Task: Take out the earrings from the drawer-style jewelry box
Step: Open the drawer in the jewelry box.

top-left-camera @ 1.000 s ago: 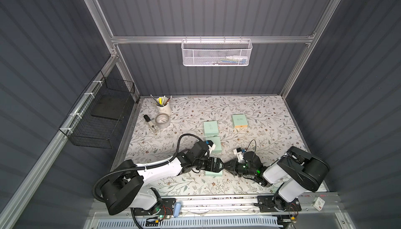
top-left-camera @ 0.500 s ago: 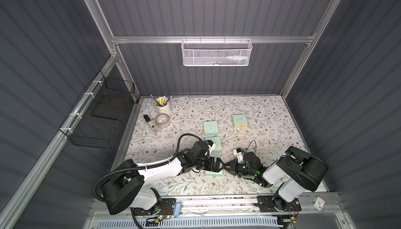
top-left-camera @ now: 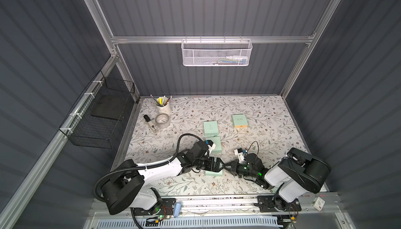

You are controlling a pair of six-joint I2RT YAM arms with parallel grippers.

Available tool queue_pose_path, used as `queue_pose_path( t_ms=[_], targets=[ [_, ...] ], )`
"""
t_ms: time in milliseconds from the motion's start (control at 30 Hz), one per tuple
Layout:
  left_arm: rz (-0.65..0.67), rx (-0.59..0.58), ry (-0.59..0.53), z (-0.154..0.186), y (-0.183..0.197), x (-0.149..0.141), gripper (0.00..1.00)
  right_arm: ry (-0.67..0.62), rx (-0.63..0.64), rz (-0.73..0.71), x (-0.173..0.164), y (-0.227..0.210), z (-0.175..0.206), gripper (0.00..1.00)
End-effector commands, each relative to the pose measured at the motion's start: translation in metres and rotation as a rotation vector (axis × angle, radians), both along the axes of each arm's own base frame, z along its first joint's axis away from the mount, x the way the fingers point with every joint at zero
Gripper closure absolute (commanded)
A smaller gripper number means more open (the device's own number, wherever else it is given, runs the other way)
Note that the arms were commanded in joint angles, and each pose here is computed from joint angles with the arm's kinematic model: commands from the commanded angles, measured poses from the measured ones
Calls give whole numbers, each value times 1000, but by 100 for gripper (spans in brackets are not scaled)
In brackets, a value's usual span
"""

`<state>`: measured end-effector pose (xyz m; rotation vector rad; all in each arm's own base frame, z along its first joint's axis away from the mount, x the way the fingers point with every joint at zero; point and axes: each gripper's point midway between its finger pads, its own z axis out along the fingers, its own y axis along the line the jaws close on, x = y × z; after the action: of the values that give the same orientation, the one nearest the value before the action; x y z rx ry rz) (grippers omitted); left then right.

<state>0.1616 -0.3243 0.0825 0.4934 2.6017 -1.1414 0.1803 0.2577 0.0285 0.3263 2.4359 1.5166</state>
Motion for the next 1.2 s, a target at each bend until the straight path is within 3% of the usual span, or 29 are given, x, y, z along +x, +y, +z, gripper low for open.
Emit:
queue_pose_path(
  t_ms=[0,800,1167],
  targets=[
    [32,159,91,-45,29,-15,0,-10,16,-16,1,-2,2,100],
    [47,171,91,-48,32,-15,0,9,-12,-136,7,-32,-7,100],
    [51,163,83,-44,33,-14,0,32,-90,-209,12,-53,-16,100]
  ],
)
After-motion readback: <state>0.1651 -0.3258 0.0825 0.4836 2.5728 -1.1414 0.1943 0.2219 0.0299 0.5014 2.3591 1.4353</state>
